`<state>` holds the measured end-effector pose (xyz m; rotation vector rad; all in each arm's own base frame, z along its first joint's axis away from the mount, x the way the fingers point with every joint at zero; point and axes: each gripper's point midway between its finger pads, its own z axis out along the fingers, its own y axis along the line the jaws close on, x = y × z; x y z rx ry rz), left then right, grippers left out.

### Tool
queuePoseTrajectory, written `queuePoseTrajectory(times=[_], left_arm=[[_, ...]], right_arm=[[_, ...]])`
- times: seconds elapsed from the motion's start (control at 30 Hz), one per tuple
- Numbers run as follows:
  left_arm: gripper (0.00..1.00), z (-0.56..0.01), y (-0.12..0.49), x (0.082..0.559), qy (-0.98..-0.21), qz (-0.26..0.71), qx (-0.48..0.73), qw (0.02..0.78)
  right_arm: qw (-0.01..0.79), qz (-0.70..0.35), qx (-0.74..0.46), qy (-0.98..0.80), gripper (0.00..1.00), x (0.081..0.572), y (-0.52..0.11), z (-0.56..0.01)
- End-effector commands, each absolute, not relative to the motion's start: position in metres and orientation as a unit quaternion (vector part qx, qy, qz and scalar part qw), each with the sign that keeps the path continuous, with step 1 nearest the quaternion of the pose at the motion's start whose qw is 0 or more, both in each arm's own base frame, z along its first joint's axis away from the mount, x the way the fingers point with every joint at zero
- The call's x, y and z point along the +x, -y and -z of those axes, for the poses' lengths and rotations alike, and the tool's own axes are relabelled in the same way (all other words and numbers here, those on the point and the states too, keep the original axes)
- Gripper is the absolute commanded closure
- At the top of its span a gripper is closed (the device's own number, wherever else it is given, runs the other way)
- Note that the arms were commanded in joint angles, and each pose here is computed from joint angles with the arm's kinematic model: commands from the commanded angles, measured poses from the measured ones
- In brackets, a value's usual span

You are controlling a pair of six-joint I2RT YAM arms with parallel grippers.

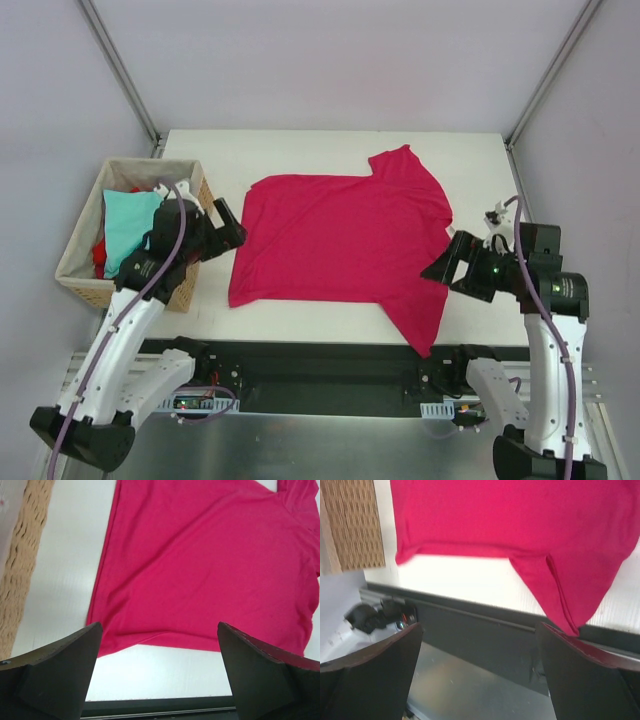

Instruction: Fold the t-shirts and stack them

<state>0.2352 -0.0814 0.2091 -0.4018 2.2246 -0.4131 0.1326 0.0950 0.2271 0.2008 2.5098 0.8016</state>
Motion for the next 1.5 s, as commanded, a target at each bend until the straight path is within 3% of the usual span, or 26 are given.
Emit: queuePoseTrajectory(times=[0.0,0.1,0.17,0.3,0.43,0.63,0.87,1.13,1.47], left_arm=[[0.01,-0.208,0.104,0.264,-0.9,0.175,-0.163,0.365],[0.01,-0.188,0.125,0.293,-0.908,0.182,-0.171,0.336],[0.01,-0.169,0.137,0.312,-0.913,0.175,-0.175,0.325],[0.01,-0.134,0.155,0.334,-0.923,0.166,-0.179,0.297],[0.01,-0.094,0.153,0.343,-0.937,0.131,-0.19,0.264],[0.01,-0.052,0.154,0.338,-0.949,0.113,-0.197,0.218],[0.01,-0.025,0.131,0.342,-0.952,0.08,-0.214,0.202],[0.02,-0.031,0.119,0.369,-0.96,0.072,-0.145,0.23],[0.01,-0.14,0.133,0.457,-0.919,0.111,-0.092,0.368]], right_arm=[[0.281,-0.283,0.179,-0.899,0.0,0.205,-0.087,-0.216],[0.295,-0.238,0.23,-0.896,0.0,0.243,-0.072,-0.177],[0.263,-0.201,0.255,-0.909,0.0,0.256,-0.064,-0.149],[0.24,-0.22,0.204,-0.923,0.0,0.276,-0.095,-0.13],[0.2,-0.206,0.137,-0.948,0.0,0.274,-0.13,-0.096],[0.138,-0.166,0.161,-0.963,0.0,0.265,-0.124,-0.048],[0.108,-0.128,0.143,-0.975,0.0,0.272,-0.117,-0.029],[0.133,-0.14,0.112,-0.975,0.01,0.304,-0.116,-0.052],[0.204,-0.174,0.052,-0.962,0.0,0.329,-0.143,-0.152]])
